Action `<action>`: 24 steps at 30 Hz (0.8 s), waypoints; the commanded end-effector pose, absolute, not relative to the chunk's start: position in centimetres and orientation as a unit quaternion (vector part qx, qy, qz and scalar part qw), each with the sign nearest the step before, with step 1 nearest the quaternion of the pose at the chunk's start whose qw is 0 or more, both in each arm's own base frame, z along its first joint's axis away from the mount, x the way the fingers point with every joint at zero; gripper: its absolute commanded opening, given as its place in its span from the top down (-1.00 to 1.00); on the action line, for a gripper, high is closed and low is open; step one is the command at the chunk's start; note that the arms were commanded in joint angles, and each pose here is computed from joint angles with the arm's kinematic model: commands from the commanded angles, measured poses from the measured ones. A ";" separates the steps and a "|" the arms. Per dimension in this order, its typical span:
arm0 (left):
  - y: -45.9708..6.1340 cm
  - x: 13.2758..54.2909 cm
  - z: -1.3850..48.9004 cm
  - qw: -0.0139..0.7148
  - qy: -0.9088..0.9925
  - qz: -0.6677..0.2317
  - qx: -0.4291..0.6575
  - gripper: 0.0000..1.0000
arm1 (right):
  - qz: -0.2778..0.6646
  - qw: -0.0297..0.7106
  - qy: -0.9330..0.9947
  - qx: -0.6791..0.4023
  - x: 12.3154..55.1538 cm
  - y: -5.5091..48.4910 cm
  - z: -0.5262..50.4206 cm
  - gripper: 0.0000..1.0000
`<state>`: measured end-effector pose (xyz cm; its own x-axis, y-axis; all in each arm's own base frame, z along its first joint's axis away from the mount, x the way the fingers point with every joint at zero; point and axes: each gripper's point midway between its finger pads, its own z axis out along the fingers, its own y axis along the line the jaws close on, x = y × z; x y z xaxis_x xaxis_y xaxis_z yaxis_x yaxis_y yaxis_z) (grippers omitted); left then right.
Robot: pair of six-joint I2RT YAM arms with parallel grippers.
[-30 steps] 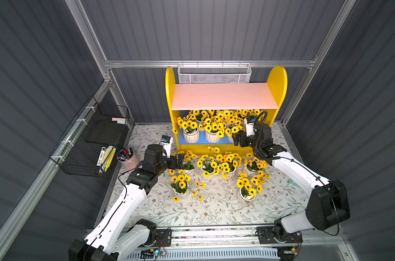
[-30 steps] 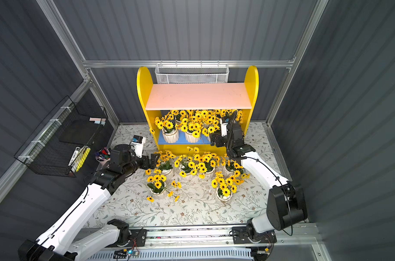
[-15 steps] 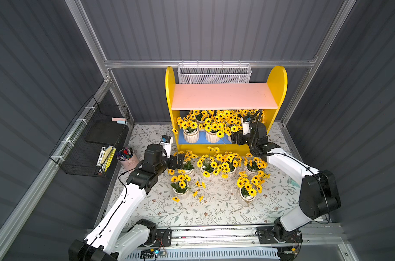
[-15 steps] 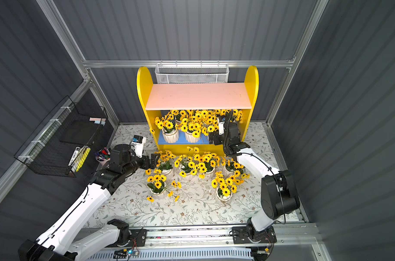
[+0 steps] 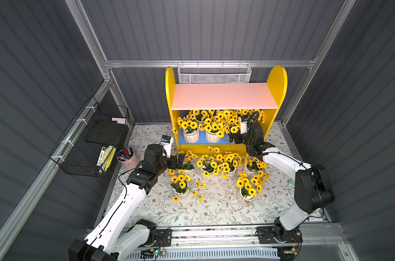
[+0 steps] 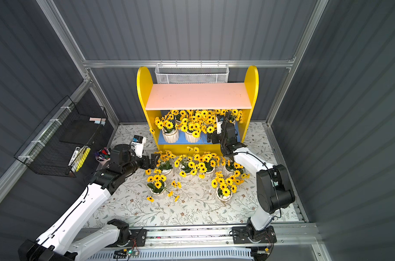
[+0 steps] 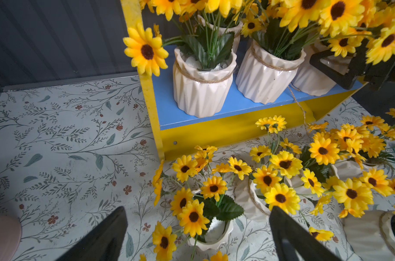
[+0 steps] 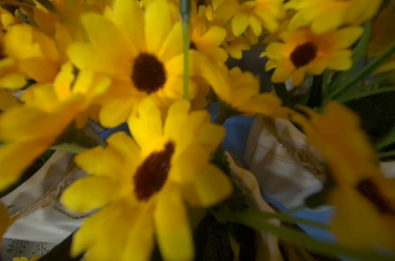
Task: Take the sunflower pots off the shelves
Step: Pick up the sunflower pot from the shelf.
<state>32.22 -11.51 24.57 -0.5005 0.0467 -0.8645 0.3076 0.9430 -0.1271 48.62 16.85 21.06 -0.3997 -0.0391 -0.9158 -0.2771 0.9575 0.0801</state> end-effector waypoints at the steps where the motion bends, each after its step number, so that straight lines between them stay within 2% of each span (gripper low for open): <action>1: -12.0 31.9 24.7 0.492 0.851 -0.139 0.120 -0.99 | 0.102 0.538 0.832 -0.092 49.1 17.1 20.5 -0.97; 5: -12.1 31.8 24.9 0.494 0.849 -0.138 0.122 -0.99 | 0.089 0.541 0.832 -0.083 49.1 16.6 20.1 -0.84; 11: -12.2 31.7 25.0 0.495 0.849 -0.137 0.125 -0.99 | 0.102 0.555 0.821 -0.092 48.2 17.0 20.5 -0.55; 14: -12.4 31.6 24.9 0.493 0.849 -0.141 0.129 -0.99 | 0.104 0.562 0.815 -0.095 47.7 17.1 21.1 -0.32; 15: -12.5 31.6 24.8 0.492 0.849 -0.141 0.131 -0.99 | 0.108 0.563 0.814 -0.097 47.6 17.2 21.2 -0.22; 18: -12.6 31.6 24.7 0.490 0.850 -0.141 0.133 -0.99 | 0.117 0.569 0.807 -0.102 47.0 17.4 22.1 0.41; 21: -12.7 31.5 24.8 0.491 0.848 -0.142 0.136 -0.99 | 0.121 0.577 0.801 -0.103 46.6 17.4 22.9 0.90; 22: -12.8 31.5 24.8 0.491 0.848 -0.144 0.137 -0.99 | 0.121 0.580 0.799 -0.103 46.5 17.3 23.2 1.00; 24: -12.9 31.5 24.9 0.492 0.847 -0.145 0.139 -0.99 | 0.121 0.585 0.795 -0.104 46.3 17.2 23.9 1.00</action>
<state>31.87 -12.43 24.59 -0.4960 0.0703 -0.8655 0.3434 0.9313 -0.1212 46.79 16.89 21.38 -0.3551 -0.0324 -0.9343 -0.2803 0.9571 0.0734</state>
